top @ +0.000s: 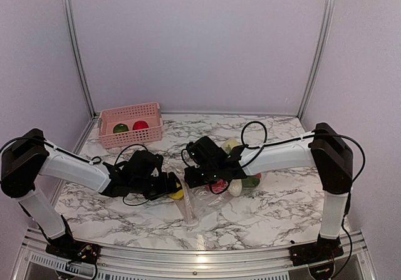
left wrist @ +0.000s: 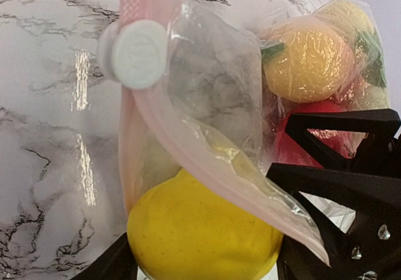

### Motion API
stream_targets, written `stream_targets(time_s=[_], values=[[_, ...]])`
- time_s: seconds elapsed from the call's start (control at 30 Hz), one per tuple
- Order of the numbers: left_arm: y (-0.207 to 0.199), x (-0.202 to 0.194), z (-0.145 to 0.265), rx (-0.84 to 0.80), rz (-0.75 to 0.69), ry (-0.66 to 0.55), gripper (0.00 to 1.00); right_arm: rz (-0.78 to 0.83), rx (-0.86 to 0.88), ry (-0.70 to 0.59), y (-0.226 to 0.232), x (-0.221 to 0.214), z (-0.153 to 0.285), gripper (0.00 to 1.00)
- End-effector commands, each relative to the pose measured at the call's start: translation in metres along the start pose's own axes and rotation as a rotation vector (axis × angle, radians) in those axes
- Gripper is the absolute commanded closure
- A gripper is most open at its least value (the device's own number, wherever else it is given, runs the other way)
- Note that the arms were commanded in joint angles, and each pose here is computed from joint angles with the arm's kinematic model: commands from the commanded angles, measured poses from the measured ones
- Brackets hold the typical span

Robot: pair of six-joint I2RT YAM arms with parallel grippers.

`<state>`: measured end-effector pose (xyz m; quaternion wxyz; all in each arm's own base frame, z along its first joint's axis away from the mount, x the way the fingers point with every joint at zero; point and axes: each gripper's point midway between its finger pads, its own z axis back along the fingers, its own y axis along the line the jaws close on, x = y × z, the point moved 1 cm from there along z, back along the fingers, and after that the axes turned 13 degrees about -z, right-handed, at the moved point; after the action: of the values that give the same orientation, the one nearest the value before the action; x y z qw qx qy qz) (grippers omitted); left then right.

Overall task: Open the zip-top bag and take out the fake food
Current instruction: Pick up the fake fruit from the zipper food storage bag.

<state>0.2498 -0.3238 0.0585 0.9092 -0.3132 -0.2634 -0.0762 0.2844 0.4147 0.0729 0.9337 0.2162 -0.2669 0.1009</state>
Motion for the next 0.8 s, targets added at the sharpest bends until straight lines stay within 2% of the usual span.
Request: stream_targets(time_s=[0.0, 0.07, 0.43, 0.53, 0.77], values=[[0.009, -0.005, 0.005, 0.046, -0.014, 0.006, 0.28, 0.03, 0.087, 0.08, 0.023, -0.023, 0.012, 0.45], [0.009, -0.006, 0.004, 0.051, -0.022, 0.012, 0.25, 0.032, 0.107, 0.083, 0.026, -0.024, 0.014, 0.43], [0.012, -0.005, -0.002, 0.098, -0.059, 0.019, 0.21, 0.043, 0.097, 0.088, 0.025, -0.027, 0.016, 0.4], [0.013, -0.005, -0.004, 0.116, -0.07, 0.019, 0.27, 0.04, 0.091, 0.087, 0.023, -0.027, 0.016, 0.39], [0.016, -0.006, -0.007, 0.143, -0.096, 0.024, 0.5, 0.041, 0.078, 0.079, 0.021, -0.024, 0.019, 0.36]])
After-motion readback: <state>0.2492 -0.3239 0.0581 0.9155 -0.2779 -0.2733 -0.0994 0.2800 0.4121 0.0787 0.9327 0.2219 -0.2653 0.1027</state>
